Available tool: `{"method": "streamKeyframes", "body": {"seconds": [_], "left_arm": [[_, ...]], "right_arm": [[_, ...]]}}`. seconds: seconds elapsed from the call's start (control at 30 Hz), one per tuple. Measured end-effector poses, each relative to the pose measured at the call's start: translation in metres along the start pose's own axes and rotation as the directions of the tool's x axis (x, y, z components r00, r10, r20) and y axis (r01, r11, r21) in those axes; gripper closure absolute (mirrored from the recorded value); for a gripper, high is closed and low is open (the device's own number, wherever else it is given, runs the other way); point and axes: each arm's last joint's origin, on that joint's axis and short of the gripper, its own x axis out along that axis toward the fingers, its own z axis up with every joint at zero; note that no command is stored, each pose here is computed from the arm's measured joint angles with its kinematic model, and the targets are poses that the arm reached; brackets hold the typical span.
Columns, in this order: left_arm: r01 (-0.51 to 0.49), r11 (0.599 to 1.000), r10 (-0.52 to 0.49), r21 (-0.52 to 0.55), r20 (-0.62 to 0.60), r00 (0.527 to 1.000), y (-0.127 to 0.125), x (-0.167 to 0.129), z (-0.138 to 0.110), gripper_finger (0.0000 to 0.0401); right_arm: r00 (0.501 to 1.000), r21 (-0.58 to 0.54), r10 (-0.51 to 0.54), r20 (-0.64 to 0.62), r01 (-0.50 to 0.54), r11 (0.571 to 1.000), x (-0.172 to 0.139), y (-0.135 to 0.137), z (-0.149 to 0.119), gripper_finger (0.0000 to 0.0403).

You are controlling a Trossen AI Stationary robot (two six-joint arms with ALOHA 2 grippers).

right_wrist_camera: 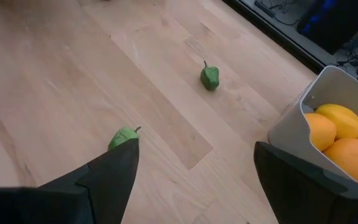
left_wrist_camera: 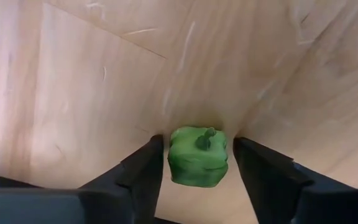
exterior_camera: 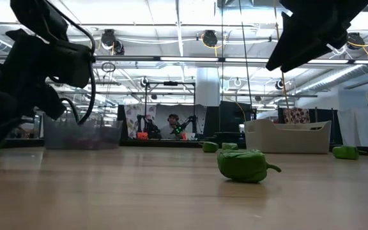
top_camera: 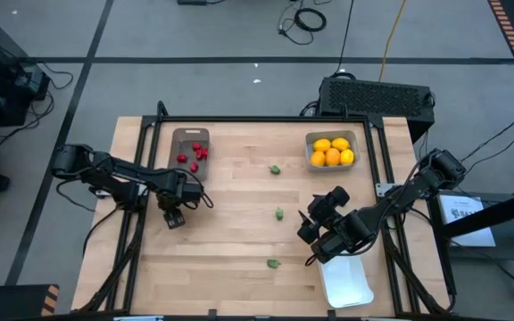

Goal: Sort produce into baskets
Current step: Put the middle left green chili pepper into the white bin

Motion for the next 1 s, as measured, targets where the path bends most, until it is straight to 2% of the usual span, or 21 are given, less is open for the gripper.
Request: {"method": "streamKeyframes", "body": {"seconds": [0.2,0.37,0.5,0.57,0.63,0.7,0.77,0.87,0.93,1.0], "left_arm": [[0.017,1.0,-0.017,0.008,0.003,1.0,-0.001,-0.001,0.001,0.0257],[0.04,0.997,-0.043,0.067,0.053,0.998,-0.007,-0.011,0.009,0.0307],[0.103,0.985,-0.124,0.136,0.152,0.981,-0.015,-0.019,0.02,0.0319],[0.182,0.964,-0.223,0.194,0.22,0.95,-0.023,-0.025,0.029,0.0318],[0.255,0.93,-0.328,0.264,0.288,0.9,-0.032,-0.031,0.038,0.0316],[0.302,0.889,-0.425,0.345,0.372,0.825,-0.043,-0.039,0.047,0.0316],[0.323,0.836,-0.523,0.443,0.468,0.712,-0.055,-0.051,0.056,0.0316],[0.286,0.761,-0.632,0.582,0.564,0.532,-0.072,-0.067,0.066,0.0315],[0.244,0.714,-0.689,0.656,0.597,0.411,-0.084,-0.074,0.072,0.0315],[0.212,0.676,-0.731,0.706,0.605,0.317,-0.094,-0.076,0.079,0.0315]], "right_arm": [[1.0,0.003,0.002,0.001,-0.002,1.0,0.0,0.0,0.0,0.0094],[1.0,0.007,0.005,0.002,-0.005,1.0,0.0,0.001,0.0,0.0094],[1.0,0.007,0.006,0.001,-0.006,1.0,0.0,0.001,0.0,0.0094],[1.0,0.007,0.007,-0.001,-0.007,1.0,0.0,0.001,0.0,0.0094],[1.0,0.004,0.007,-0.001,-0.007,1.0,0.0,0.001,0.0,0.0094],[1.0,0.002,0.006,-0.001,-0.006,1.0,0.0,0.001,0.0,0.0094],[1.0,-0.003,0.005,0.001,-0.005,1.0,0.0,0.001,0.0,0.0094],[1.0,-0.019,0.004,0.006,-0.004,1.0,0.0,0.001,0.0,0.0094],[1.0,-0.02,0.003,0.006,-0.003,1.0,0.0,0.001,0.0,0.0094],[1.0,-0.026,0.002,0.005,-0.001,1.0,0.0,0.0,0.0,0.0094]]}}
